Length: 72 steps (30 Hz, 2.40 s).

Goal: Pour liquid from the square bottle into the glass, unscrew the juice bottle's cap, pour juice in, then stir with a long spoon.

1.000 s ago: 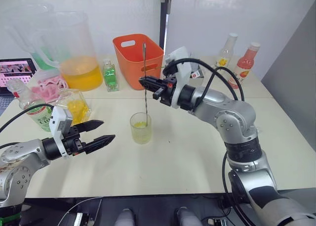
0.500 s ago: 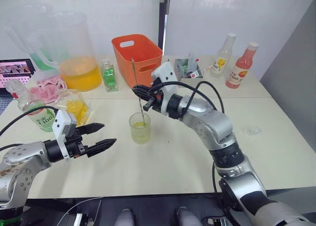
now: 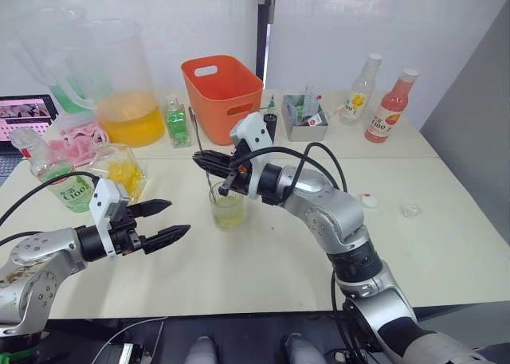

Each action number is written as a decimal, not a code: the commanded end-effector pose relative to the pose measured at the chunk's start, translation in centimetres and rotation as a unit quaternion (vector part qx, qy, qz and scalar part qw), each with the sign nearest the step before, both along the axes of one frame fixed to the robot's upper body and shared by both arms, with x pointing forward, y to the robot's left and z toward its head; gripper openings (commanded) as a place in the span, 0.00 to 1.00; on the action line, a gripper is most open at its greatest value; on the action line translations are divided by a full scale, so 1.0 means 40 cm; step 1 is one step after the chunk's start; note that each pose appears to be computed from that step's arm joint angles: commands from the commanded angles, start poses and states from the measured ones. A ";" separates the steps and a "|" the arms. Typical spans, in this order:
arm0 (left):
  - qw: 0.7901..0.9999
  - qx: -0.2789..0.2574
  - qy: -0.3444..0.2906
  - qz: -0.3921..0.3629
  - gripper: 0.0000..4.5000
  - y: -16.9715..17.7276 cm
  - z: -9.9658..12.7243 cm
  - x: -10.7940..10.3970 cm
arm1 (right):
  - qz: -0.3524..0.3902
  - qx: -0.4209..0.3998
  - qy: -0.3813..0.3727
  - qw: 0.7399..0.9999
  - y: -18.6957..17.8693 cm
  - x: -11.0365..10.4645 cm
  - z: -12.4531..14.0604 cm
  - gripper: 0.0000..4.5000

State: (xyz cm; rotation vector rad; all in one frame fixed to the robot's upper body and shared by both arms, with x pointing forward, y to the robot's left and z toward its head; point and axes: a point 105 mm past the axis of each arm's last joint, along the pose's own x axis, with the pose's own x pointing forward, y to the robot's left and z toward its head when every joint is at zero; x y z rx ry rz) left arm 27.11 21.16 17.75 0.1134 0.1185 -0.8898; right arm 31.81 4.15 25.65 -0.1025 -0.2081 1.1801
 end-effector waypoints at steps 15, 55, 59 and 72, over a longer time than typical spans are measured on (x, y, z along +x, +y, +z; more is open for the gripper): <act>1.000 0.012 -0.016 -0.019 1.00 -0.016 0.006 -0.008 | -0.031 0.001 -0.072 0.997 -0.054 0.006 0.088 0.00; 0.999 0.016 -0.020 -0.027 1.00 -0.031 -0.005 0.000 | -0.088 0.000 -0.057 0.994 -0.046 0.073 0.053 0.00; 0.999 0.010 -0.015 -0.027 1.00 -0.032 -0.008 -0.003 | -0.065 -0.048 -0.065 0.995 -0.046 0.058 0.025 0.00; 0.999 0.011 -0.017 -0.027 1.00 -0.028 -0.011 -0.001 | -0.004 -0.001 -0.026 1.000 -0.019 0.001 0.043 0.00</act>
